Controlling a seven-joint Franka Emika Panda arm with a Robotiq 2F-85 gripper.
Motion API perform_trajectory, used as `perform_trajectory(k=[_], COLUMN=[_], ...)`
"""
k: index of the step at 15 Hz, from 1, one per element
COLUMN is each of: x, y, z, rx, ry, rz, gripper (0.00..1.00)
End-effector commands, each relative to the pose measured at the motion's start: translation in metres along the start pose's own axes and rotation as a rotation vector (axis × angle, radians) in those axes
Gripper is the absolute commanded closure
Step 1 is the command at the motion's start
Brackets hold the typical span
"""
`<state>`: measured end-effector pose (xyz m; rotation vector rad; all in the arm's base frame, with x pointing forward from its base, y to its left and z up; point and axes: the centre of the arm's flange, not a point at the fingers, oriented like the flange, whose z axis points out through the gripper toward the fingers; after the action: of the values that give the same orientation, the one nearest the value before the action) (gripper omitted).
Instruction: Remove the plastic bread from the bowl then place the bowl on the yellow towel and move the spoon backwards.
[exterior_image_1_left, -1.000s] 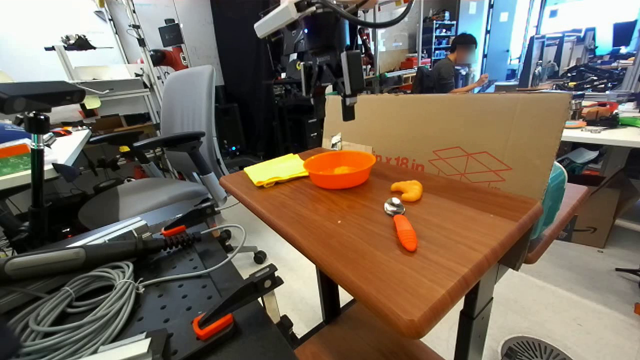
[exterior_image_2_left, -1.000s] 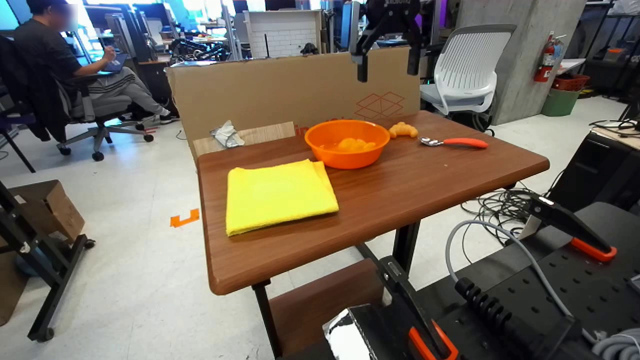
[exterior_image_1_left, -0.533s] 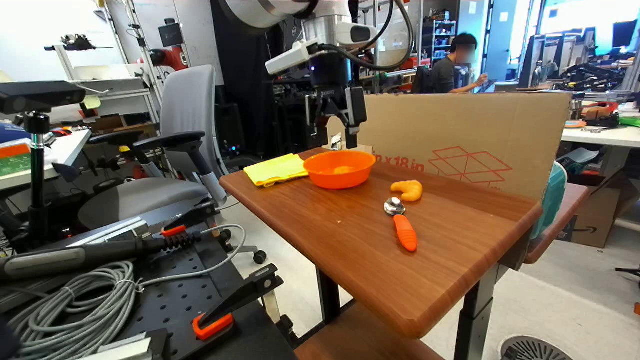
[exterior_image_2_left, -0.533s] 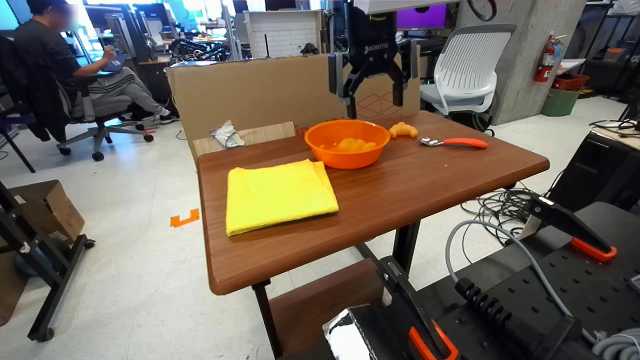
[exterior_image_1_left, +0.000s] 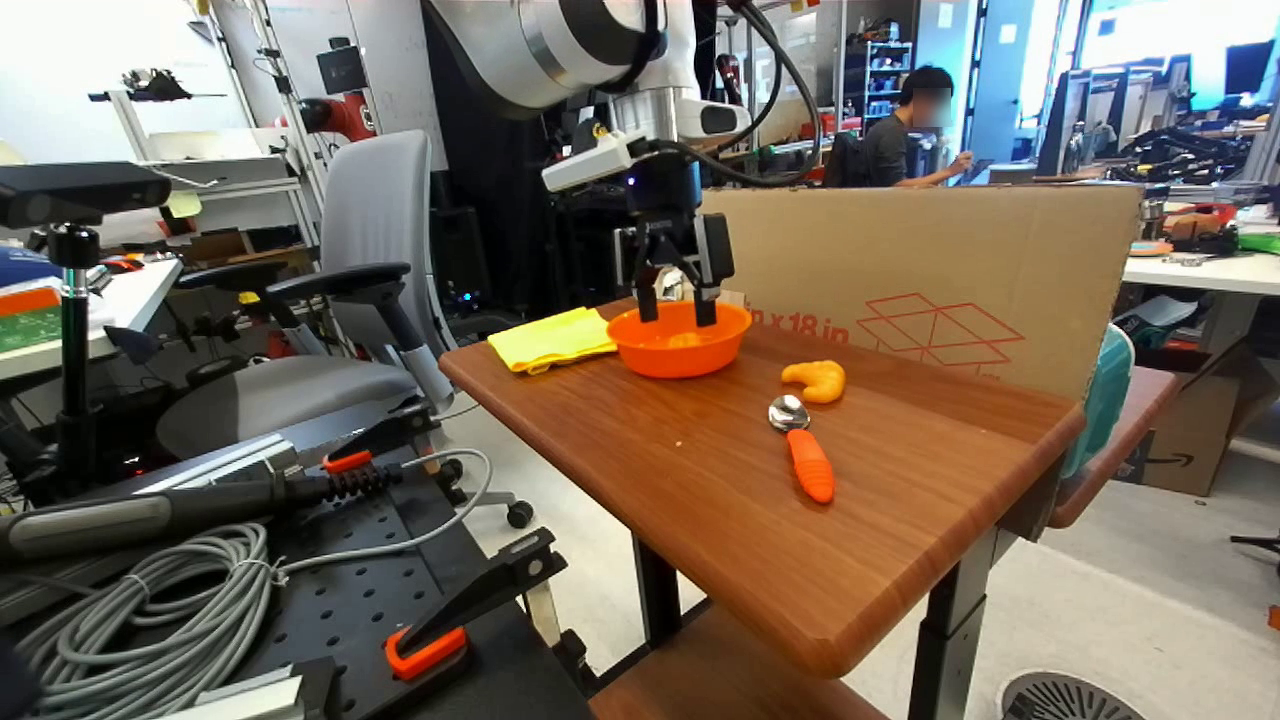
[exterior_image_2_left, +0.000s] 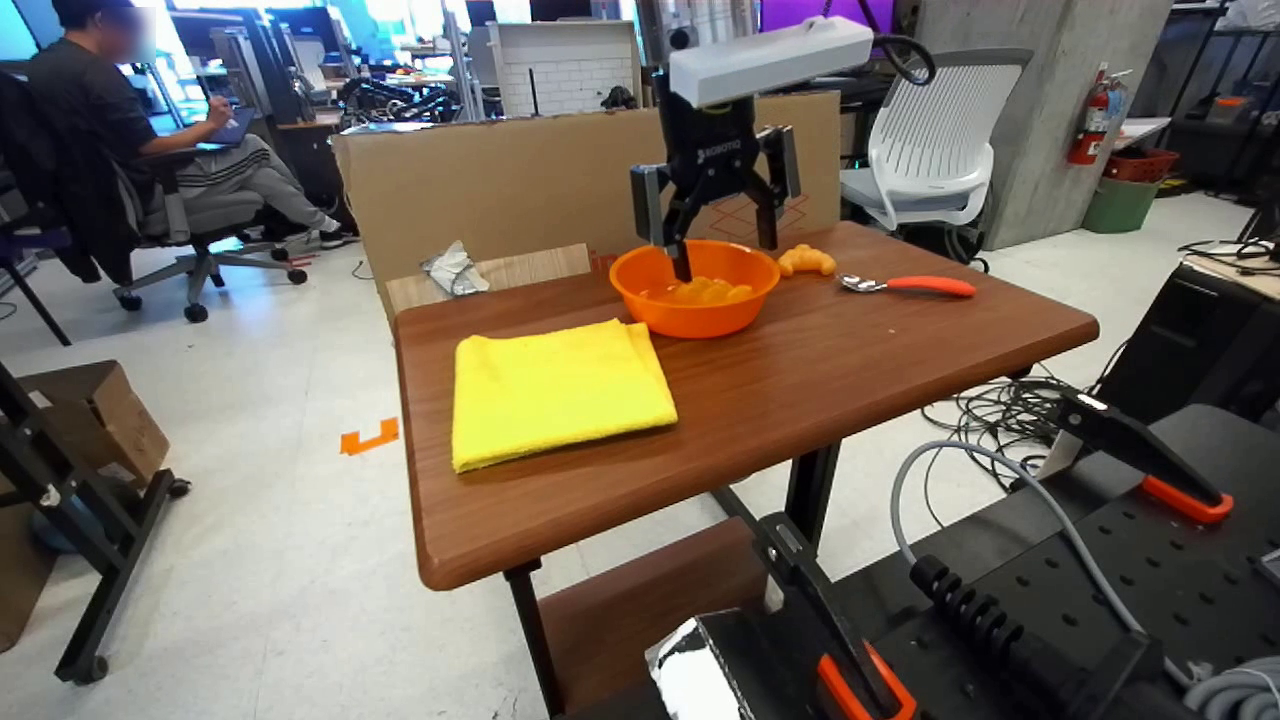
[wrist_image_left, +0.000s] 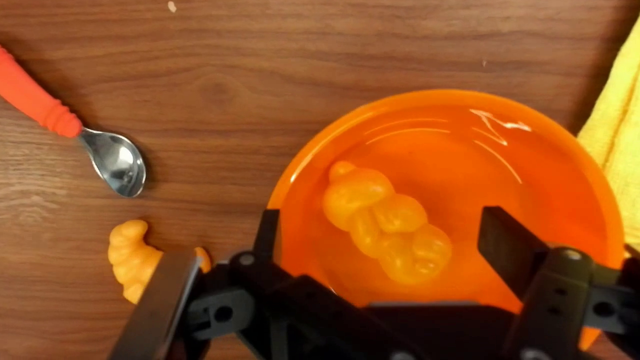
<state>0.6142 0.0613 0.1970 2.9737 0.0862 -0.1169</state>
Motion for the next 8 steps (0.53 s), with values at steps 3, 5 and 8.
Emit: perform_trajectory(k=[3,5,8], x=[0.021,0.024,0.03], y=[-0.011,-0.013,-0.015], z=[0.008,0.012,0.018], rx=[-0.031,-0.034,-0.037], ry=[0.011,0.007,0.001], rz=[-0.027,-0.03,-0.033], gripper=[0.0,0.0,0.0])
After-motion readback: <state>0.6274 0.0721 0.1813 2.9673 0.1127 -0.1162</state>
